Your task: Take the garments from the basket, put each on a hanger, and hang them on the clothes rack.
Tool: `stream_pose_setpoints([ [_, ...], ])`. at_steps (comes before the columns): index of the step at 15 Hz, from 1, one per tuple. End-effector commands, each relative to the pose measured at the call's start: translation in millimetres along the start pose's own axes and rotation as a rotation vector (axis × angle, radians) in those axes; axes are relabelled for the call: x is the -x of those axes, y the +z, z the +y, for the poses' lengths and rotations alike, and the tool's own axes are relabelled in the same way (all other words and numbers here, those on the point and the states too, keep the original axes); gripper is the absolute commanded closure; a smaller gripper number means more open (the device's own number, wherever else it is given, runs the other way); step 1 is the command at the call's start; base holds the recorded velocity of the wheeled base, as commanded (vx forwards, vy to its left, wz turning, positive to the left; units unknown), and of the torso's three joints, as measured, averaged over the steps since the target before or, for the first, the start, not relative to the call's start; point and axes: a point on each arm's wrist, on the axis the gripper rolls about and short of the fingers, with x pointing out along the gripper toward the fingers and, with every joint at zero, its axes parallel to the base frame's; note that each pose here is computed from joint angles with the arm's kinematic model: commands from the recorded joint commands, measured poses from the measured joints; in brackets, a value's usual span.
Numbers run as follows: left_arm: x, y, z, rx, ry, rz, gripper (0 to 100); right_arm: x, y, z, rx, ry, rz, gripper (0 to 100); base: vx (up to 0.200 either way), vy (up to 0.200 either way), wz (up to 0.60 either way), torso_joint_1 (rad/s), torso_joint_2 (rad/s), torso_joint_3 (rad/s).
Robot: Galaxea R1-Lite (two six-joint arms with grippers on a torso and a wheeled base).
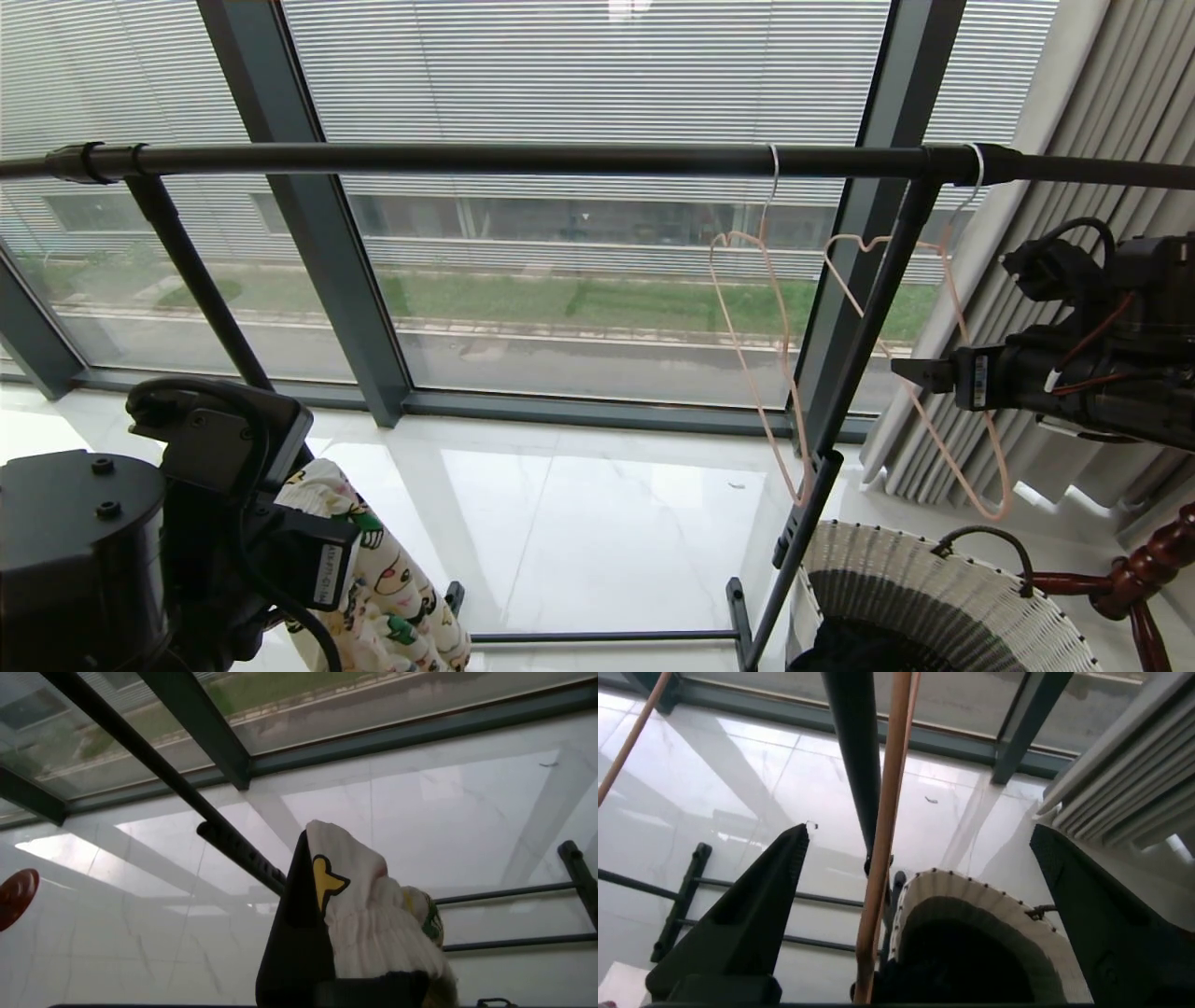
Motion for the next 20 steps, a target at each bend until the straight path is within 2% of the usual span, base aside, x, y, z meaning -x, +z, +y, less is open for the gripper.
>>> stream_pose_setpoints([
  [1, 0, -1, -0.4, -0.002, 0.000, 0.002, 100, -5, -2.2, 0.2, -0.004, 0.002, 0.009, 100, 0.000, 0.000, 0.00, 0.000, 0.00, 0.000],
  [7, 0, -1, -0.3, -0.001, 0.001, 0.002, 100, -2, -1.1, 1.5, -0.007, 0.006, -0.002, 100, 0.000, 0.000, 0.00, 0.000, 0.00, 0.000],
  [10, 0, -1, -0.3, -0.001, 0.001, 0.002, 100, 0, 0.6, 1.6, -0.032, 0.005, -0.011, 100, 0.000, 0.000, 0.00, 0.000, 0.00, 0.000],
  [13, 0, 0, -0.1, 0.000, 0.001, 0.001, 100, 11, 5.6, 0.9, -0.065, -0.038, -0.046, 100, 0.000, 0.000, 0.00, 0.000, 0.00, 0.000],
  [18, 3, 1, 3.3, 0.011, 0.003, -0.013, 100, 35, 17.9, 0.8, -0.067, -0.070, -0.126, 100, 0.000, 0.000, 0.00, 0.000, 0.00, 0.000],
  [20, 6, 0, 6.4, 0.016, 0.006, -0.021, 100, 45, 16.6, -0.2, -0.066, -0.095, -0.140, 100, 0.000, 0.000, 0.00, 0.000, 0.00, 0.000],
])
